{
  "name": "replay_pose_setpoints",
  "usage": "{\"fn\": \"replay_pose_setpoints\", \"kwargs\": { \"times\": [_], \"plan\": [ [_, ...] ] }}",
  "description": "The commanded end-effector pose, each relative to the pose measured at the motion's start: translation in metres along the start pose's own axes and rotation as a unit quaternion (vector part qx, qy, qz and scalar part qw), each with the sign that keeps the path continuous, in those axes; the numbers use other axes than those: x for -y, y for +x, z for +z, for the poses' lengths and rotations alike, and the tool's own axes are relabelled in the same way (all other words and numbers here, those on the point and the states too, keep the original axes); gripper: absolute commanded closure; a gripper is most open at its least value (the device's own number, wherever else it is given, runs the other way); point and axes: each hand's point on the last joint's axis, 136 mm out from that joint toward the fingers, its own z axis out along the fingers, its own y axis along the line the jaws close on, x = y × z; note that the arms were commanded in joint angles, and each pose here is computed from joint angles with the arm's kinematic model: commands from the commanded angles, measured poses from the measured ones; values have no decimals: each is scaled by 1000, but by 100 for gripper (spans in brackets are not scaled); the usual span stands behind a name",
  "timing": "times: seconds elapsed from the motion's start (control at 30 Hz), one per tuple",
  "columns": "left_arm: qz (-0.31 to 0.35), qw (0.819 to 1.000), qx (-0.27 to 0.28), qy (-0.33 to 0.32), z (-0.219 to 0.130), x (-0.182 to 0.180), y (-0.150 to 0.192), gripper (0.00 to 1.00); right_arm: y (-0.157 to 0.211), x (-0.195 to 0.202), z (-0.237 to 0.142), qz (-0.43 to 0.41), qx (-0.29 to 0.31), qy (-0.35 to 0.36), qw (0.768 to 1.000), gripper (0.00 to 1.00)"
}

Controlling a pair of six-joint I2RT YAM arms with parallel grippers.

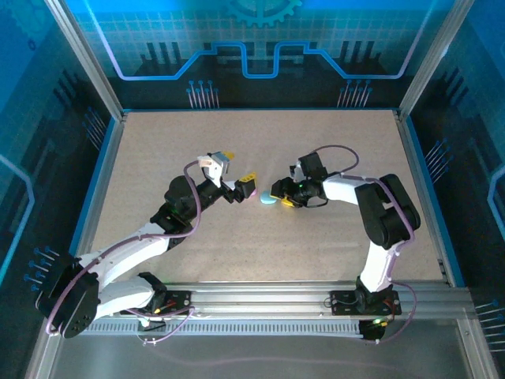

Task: Insert wireless bluetooth earbuds into charging case

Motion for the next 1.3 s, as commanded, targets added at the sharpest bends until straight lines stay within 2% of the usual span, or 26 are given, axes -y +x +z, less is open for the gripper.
{"fn": "replay_pose_setpoints", "kwargs": {
  "times": [0.0,0.13,0.27,0.33,0.43,0.57,0.63,0.7,0.8,0.97,1.1,1.17,1.27],
  "plan": [
    [1,1000,7,-14,-3,-6,-7,8,-7,-8,-28,-35,22,34,999,41],
    [5,999,-2,-33,-3,-13,-2,8,-15,-18,-66,-73,68,65,993,40],
    [10,997,-20,-78,-6,-30,6,7,-32,-17,-126,-124,179,136,966,39],
    [12,994,-26,-103,-10,-42,12,5,-40,-12,-161,-152,243,181,941,39],
    [7,987,-38,-156,-18,-68,23,2,-47,1,-207,-202,328,253,887,34],
    [-7,967,-64,-248,-38,-113,39,1,-47,41,-239,-243,384,355,817,24],
    [-12,954,-71,-292,-51,-134,46,1,-47,65,-240,-245,386,389,800,17],
    [-9,944,-77,-321,-61,-150,52,1,-48,87,-234,-239,370,399,804,17],
    [4,925,-99,-368,-75,-172,60,1,-51,115,-217,-223,342,386,827,17],
    [24,898,-122,-422,-96,-198,69,1,-64,117,-189,-244,350,325,844,17],
    [15,880,-145,-453,-114,-219,87,1,-79,103,-173,-287,363,281,840,17],
    [16,874,-150,-461,-119,-225,97,1,-86,93,-170,-316,374,263,831,17],
    [22,881,-141,-451,-117,-230,109,1,-88,80,-162,-364,386,225,818,17]
  ]
}}
